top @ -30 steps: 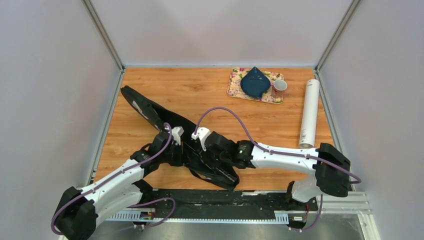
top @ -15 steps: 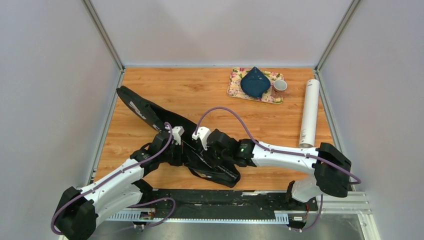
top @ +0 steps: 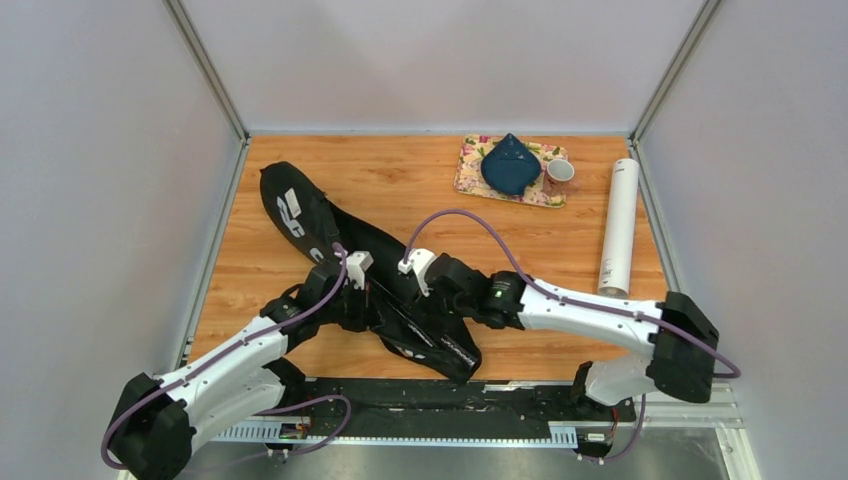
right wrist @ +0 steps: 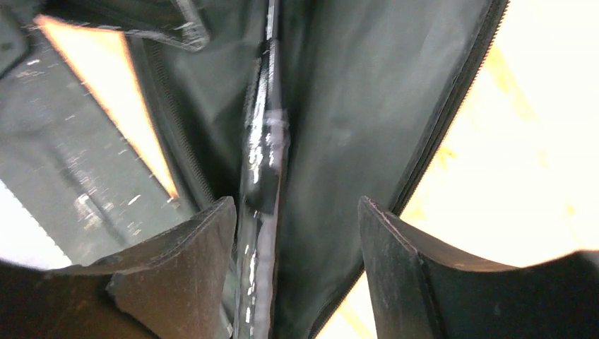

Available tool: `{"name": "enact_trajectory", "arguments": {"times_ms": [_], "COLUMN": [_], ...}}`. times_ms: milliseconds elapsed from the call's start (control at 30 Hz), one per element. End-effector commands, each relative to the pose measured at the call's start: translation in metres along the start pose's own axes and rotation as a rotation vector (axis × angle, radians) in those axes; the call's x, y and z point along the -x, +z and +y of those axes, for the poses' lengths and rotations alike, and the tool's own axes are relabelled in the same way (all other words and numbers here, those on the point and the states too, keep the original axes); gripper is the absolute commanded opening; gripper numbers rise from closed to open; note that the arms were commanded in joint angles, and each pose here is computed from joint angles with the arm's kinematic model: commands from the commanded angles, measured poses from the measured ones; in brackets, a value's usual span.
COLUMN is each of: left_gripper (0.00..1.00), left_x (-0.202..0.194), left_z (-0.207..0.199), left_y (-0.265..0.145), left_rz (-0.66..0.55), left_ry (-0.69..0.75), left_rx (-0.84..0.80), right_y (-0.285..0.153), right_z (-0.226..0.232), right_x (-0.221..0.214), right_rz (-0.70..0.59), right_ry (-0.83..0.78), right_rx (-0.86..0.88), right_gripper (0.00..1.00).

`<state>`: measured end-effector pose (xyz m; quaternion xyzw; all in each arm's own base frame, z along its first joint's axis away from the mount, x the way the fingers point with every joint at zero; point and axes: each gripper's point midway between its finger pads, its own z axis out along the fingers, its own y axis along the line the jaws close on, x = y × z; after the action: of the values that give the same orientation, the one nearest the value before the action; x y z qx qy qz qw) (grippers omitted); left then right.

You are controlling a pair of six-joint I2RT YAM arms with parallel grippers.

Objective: Pack up the badminton gear

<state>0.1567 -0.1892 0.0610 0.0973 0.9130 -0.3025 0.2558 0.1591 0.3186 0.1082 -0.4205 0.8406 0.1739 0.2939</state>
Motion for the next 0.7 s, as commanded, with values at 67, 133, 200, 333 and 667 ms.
{"name": "enact_trajectory", "arguments": {"times_ms": [67, 133, 200, 333, 667], "left_gripper": [0.00, 0.00, 0.00, 0.00, 0.00], "left_x": [0.019, 0.022, 0.024, 0.032, 0.038], "left_z": [-0.013, -0.015, -0.016, -0.019, -0.021], "left_y": [-0.005, -0.004, -0.004, -0.005, -0.011], "left_rz": [-0.041, -0.058, -0.072, -0.109, -0.183], "left_ry": [0.068, 0.054, 0.042, 0.031, 0.046], "left_rx": [-0.034, -0.039, -0.045, -0.055, -0.070], "right_y": [-0.057, -0.056, -0.047, -0.020, 0.026], "right_z": [0.060, 0.072, 0.086, 0.104, 0.086], "right_x": [0.037, 0.041, 0.038, 0.026, 0.014], "right_rz": [-0.157, -0.166, -0.120, -0.025, 0.058], "right_ry": [0.015, 0.002, -0.013, -0.037, -0.016], "right_rx": [0.329, 0.397, 0.473, 0.577, 0.511], "right_gripper": [0.67, 0.65, 0.60, 0.52, 0.69]}}
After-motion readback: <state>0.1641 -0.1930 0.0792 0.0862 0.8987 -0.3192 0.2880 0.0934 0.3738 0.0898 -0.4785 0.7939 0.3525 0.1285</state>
